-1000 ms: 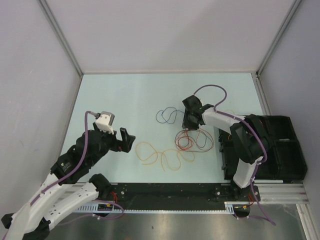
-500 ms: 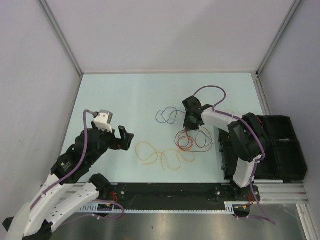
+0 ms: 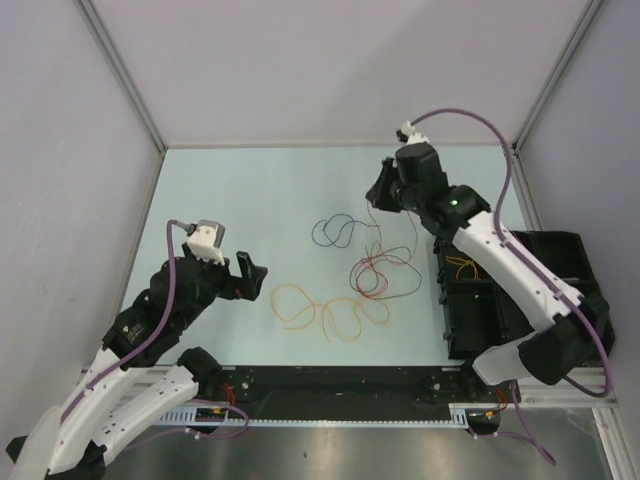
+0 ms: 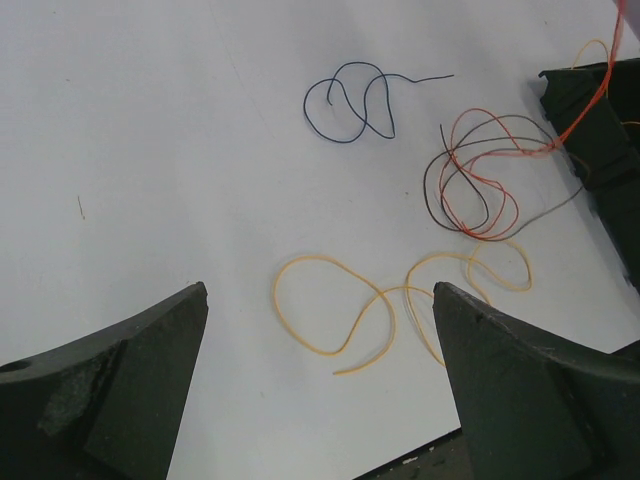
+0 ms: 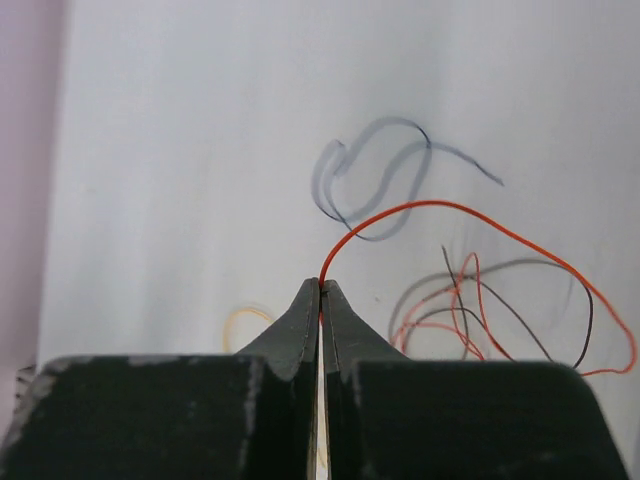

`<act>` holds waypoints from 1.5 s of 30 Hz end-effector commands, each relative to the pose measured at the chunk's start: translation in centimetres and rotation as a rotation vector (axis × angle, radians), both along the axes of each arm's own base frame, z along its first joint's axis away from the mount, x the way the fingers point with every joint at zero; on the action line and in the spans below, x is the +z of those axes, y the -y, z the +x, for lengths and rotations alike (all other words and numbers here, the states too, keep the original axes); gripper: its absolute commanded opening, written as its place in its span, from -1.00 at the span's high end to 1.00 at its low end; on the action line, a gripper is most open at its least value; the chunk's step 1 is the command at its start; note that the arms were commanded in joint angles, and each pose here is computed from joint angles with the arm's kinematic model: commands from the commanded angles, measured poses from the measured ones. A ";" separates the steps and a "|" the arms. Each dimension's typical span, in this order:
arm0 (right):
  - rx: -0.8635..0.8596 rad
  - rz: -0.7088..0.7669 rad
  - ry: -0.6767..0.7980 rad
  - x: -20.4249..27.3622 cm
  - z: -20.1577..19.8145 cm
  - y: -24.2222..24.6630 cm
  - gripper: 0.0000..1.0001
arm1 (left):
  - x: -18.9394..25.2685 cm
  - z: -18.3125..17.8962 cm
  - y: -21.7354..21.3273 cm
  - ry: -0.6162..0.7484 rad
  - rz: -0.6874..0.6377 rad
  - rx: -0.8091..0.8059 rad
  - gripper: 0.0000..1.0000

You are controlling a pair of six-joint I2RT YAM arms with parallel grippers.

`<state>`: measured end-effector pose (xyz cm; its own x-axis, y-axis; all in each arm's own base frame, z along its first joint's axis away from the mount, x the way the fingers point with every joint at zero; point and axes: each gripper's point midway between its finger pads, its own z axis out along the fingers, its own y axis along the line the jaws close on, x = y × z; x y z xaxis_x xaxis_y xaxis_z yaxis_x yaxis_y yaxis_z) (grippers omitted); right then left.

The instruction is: Untangle the cables

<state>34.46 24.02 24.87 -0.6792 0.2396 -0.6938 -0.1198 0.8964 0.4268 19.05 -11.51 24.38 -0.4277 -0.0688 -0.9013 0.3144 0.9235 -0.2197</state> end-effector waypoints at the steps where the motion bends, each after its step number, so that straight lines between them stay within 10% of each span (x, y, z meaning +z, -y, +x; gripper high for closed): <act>1: 0.102 0.085 0.351 15.0 -1.8 -0.6 1.00 | 0.7 0.3 0.2 0.036 -0.006 -0.013 -1.00; 14: 0.287 0.108 1.016 39.2 -13.8 -3.0 1.00 | 0.5 0.4 0.0 0.030 0.001 -0.003 -0.99; 29: 0.028 -0.114 1.052 38.2 -15.1 0.8 1.00 | -0.4 1.2 2.6 -0.072 -0.070 -0.025 -0.99; 45: 0.116 0.019 1.003 36.6 -18.0 2.3 1.00 | 8.8 -1.1 18.5 0.173 -0.449 -0.588 -0.87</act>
